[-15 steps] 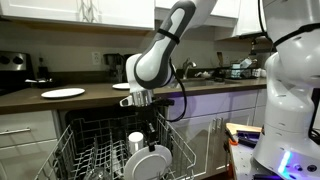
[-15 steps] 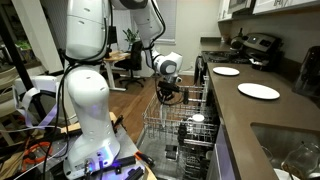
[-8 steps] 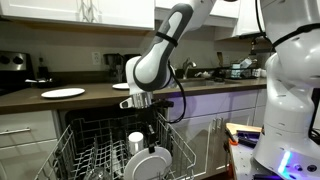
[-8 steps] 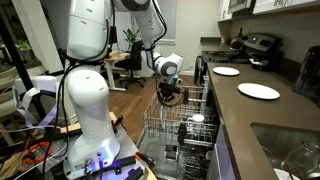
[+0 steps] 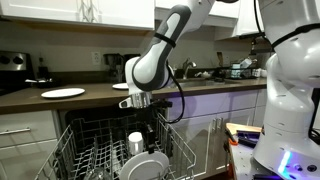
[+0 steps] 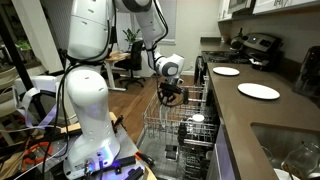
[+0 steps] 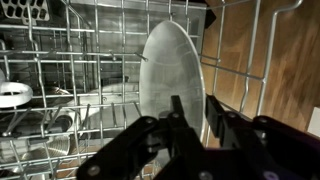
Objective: Pick up the white plate and move it from the left side of the dishwasher to the right side
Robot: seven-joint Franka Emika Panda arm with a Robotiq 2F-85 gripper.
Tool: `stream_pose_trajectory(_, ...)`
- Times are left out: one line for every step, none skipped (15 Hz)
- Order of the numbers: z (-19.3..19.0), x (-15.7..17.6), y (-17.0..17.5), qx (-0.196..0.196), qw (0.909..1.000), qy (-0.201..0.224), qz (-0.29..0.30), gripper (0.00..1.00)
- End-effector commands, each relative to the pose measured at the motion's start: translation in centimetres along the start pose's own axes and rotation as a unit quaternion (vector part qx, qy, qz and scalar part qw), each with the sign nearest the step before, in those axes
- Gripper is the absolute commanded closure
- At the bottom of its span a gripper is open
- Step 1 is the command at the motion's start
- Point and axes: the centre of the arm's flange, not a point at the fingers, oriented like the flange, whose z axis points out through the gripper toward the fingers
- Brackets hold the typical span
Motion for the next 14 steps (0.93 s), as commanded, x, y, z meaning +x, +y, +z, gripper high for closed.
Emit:
stream_pose_trajectory(-0.5,0.0,0.3,0.008,0.9999,0.010,-0.005,0.39)
stream_pose_trajectory(-0.6,0.0,0.2,0.007,0.9999,0.009,-0.003,0.31)
stream_pose_trajectory(-0.7,0.0,0.1,0.006,0.9999,0.008,-0.003,0.26)
stream_pose_trajectory(-0.9,0.0,0.1,0.004,1.0000,0.008,-0.002,0.19)
stream_pose_trajectory(-1.1,0.0,-0.1,0.002,1.0000,0.008,-0.001,0.13)
stream_pose_trajectory(-1.4,0.0,-0.2,0.000,1.0000,0.007,0.000,0.07)
stream_pose_trajectory(-1.6,-0.1,-0.4,-0.003,1.0000,0.007,0.001,0.03)
stream_pose_trajectory(-1.9,-0.1,-0.6,-0.006,1.0000,0.007,0.001,0.01)
stream_pose_trajectory(-2.3,-0.1,-0.8,-0.010,0.9999,0.007,0.002,0.00)
stream_pose_trajectory(-2.7,-0.1,-1.0,-0.014,0.9999,0.009,0.002,0.00)
stream_pose_trajectory(-3.2,-0.1,-1.2,-0.020,0.9997,0.011,0.002,0.00)
stream_pose_trajectory(-3.6,-0.1,-1.4,-0.024,0.9996,0.013,0.002,0.00)
stream_pose_trajectory(-4.1,-0.1,-1.6,-0.029,0.9995,0.016,0.001,0.00)
stream_pose_trajectory(-4.5,0.0,-1.8,-0.033,0.9993,0.019,0.001,0.00)
